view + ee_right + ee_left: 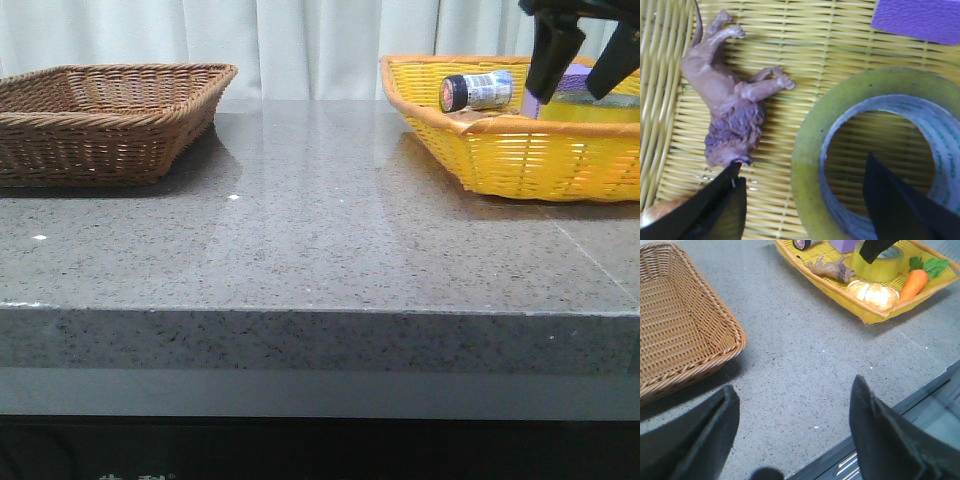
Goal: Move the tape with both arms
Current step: 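Move the right gripper down into the yellow basket over the tape roll, then grasp the yellow tape roll with the right gripper and lift it out, then set the tape roll on the table between the baskets, release right gripper, then withdraw the right gripper and move the left gripper toward the tape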
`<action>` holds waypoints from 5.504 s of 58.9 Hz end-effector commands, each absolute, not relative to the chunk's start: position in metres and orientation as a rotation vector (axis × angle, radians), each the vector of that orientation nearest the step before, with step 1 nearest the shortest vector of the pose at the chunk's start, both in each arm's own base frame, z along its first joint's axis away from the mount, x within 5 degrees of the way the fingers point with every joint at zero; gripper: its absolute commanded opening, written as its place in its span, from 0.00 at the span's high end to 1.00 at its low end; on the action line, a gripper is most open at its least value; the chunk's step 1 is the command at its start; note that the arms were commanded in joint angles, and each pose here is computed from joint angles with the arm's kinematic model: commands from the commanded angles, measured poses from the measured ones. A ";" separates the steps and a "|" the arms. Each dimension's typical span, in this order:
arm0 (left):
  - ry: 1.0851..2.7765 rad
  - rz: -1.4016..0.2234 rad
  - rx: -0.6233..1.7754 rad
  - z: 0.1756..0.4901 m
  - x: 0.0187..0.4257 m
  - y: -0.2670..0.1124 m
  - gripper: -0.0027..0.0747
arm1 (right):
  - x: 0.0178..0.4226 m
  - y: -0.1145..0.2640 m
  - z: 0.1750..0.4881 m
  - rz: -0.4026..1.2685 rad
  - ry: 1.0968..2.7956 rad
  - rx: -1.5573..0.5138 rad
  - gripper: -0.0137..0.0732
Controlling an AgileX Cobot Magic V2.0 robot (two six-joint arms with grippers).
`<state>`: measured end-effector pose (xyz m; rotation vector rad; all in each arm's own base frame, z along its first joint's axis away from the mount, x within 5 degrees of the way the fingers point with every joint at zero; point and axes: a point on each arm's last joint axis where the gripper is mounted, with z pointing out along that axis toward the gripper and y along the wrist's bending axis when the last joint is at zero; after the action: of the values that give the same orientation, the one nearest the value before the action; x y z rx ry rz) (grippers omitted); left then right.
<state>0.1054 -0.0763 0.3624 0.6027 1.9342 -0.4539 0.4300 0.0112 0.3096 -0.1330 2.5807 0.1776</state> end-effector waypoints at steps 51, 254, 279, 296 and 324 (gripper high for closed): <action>1.838 -0.487 0.567 0.379 0.107 -0.078 0.35 | 0.436 0.013 0.339 0.188 2.531 -0.166 0.62; 1.838 -0.487 0.567 0.379 0.107 -0.078 0.35 | 0.152 0.088 0.426 0.389 1.938 -0.517 0.27; 1.832 -0.488 0.565 0.380 0.107 -0.078 0.35 | 0.105 0.063 0.387 0.473 1.878 -0.434 0.27; 1.817 -0.524 0.539 0.381 0.110 -0.082 0.35 | 0.106 0.064 0.386 0.472 1.889 -0.437 0.27; 2.008 -0.308 1.005 0.401 0.177 -0.130 0.35 | 0.106 0.064 0.386 0.472 1.889 -0.437 0.27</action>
<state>0.1639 -0.1188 0.3835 0.9463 2.0738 -0.3201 0.1043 0.0641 0.3723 -0.4732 1.9808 0.4540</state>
